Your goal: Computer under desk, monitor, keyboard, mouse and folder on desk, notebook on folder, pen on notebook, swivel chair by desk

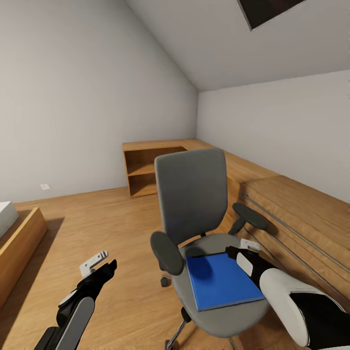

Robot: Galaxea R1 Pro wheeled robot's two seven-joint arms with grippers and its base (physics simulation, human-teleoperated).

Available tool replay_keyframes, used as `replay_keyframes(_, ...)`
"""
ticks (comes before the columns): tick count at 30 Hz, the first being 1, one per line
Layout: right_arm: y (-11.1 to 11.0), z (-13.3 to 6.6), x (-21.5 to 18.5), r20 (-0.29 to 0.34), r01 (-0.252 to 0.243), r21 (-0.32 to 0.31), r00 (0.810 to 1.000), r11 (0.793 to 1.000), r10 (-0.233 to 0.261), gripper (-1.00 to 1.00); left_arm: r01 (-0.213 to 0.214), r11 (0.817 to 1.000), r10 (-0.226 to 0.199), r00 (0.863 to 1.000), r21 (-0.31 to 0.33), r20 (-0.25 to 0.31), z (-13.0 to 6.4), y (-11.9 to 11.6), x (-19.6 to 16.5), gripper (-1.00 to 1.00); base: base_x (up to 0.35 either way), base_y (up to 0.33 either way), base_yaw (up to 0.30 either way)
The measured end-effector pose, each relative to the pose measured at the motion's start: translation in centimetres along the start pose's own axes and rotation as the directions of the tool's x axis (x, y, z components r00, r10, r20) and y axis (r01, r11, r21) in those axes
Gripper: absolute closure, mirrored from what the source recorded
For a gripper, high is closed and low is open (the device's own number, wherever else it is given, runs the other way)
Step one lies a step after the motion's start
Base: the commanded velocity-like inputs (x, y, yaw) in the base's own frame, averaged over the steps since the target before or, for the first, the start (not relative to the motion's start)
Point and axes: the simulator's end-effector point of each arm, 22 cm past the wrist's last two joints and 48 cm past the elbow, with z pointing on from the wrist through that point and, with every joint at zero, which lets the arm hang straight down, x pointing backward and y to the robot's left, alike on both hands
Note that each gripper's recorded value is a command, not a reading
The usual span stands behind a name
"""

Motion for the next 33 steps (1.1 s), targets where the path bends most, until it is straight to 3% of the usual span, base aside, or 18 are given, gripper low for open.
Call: replay_keyframes(33, 0.13, -0.01, -0.02, 0.001, 0.001, -0.002, 1.0, 1.0, -0.001, -1.0, 0.004, 1.0, -0.004, 1.0, -0.002, 0.002, 0.02, 0.06, -0.06, -1.0, -0.127, 0.0, 0.0)
